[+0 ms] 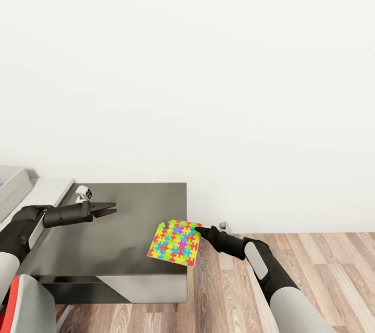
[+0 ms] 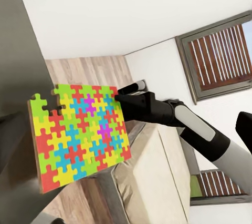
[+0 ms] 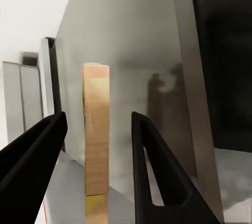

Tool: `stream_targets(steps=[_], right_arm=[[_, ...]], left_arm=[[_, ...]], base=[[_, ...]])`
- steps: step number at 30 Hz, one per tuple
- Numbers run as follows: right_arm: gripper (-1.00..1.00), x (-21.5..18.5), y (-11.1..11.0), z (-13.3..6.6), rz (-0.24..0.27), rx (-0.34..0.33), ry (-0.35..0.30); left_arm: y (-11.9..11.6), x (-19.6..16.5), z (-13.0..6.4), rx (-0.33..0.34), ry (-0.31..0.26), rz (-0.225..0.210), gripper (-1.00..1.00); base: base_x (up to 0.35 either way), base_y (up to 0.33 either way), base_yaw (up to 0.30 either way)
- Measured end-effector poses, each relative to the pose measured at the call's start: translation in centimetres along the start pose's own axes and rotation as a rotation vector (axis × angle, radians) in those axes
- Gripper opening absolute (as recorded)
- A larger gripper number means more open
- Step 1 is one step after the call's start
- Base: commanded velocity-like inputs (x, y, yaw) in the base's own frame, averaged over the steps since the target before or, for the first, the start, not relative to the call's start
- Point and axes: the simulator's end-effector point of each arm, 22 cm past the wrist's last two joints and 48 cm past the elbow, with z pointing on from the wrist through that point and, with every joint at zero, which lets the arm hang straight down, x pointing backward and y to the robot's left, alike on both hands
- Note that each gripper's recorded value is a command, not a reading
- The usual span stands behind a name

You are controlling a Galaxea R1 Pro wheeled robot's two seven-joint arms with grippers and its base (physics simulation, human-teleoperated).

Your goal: Put all the toys in the child's room - the three board games (two on the bed and one on the table), the two jigsaw puzzles on the table, and the tennis ball on the table - inside the toy box on the table in the child's room.

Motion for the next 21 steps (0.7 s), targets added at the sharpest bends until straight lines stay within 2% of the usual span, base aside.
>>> stream_targets(steps=[8, 10, 17, 21], right_arm=[[-1.00, -0.1, 0.4, -0.7, 0.006, 0.004, -0.001], [-1.00, 0.0, 0.9, -0.8, 0.008, -0.014, -0.004], [-1.00, -0.5, 5.9, -2.2, -0.008, -0.231, -0.018], [-1.00, -1.4, 7.8, -3.4, -0.039, -0.292, -0.034]], left_arm=[[-0.7, -0.1, -0.3, -0.001, -0.002, 0.001, 1.00], [-0.9, -0.2, -0.5, -0.002, -0.004, 0.001, 1.00], [-1.4, -0.3, -0.9, -0.006, -0.006, 0.002, 1.00], [-1.7, -0.2, -1.1, -0.007, -0.006, 0.002, 1.00]], base=[[0.000, 0.000, 0.000], [0.000, 0.000, 0.000], [0.000, 0.000, 0.000], [0.000, 0.000, 0.000]])
